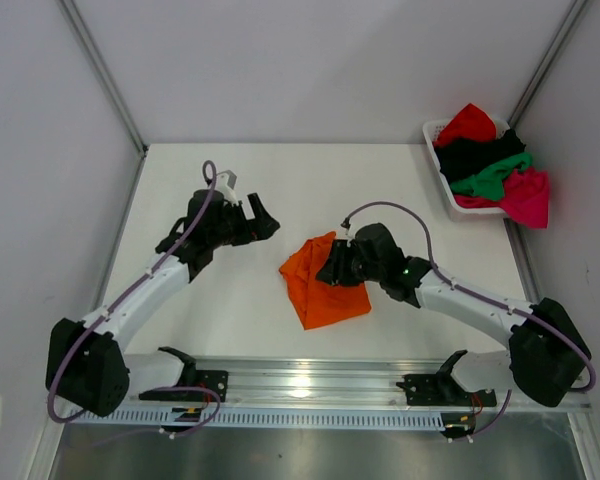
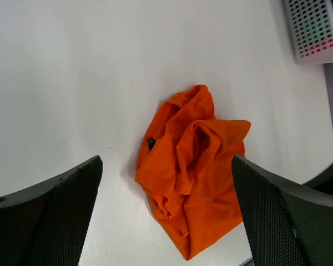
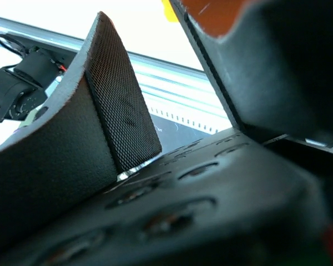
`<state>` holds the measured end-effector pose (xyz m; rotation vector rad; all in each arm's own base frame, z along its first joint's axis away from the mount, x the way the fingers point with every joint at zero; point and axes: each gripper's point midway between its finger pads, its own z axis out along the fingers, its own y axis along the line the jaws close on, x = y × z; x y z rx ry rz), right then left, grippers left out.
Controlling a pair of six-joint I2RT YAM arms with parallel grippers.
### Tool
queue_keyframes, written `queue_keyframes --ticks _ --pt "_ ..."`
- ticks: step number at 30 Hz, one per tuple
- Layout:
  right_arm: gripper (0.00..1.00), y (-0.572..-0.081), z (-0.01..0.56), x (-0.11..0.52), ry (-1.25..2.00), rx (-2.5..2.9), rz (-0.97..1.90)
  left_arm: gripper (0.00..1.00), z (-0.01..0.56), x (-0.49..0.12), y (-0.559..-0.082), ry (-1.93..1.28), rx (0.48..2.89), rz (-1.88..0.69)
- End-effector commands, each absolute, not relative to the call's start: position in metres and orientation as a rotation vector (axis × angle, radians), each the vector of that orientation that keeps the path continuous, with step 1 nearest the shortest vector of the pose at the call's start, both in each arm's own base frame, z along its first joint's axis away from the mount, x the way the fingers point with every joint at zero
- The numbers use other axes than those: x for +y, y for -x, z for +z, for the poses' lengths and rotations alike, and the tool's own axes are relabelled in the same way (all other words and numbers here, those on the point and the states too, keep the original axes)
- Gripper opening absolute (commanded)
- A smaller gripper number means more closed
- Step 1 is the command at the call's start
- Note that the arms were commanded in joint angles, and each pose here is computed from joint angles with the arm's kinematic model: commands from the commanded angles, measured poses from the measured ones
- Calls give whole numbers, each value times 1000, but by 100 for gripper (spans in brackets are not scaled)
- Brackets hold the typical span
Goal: Fold and stack the t-shirts
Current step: Fold the tshirt
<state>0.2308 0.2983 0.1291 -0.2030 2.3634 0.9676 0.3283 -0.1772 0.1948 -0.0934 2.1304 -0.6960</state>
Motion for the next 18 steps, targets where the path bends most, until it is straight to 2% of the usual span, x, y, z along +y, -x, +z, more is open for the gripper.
queue_keyframes --ticks 1,10,18 --pt "43 -243 151 293 139 2290 930 99 199 -189 -337 75 2077 -752" --pt "44 -280 175 283 -200 2120 913 100 159 -212 -358 35 2104 -832" --pt "45 -287 162 253 -442 2109 788 99 138 -257 -369 -177 2171 -1005"
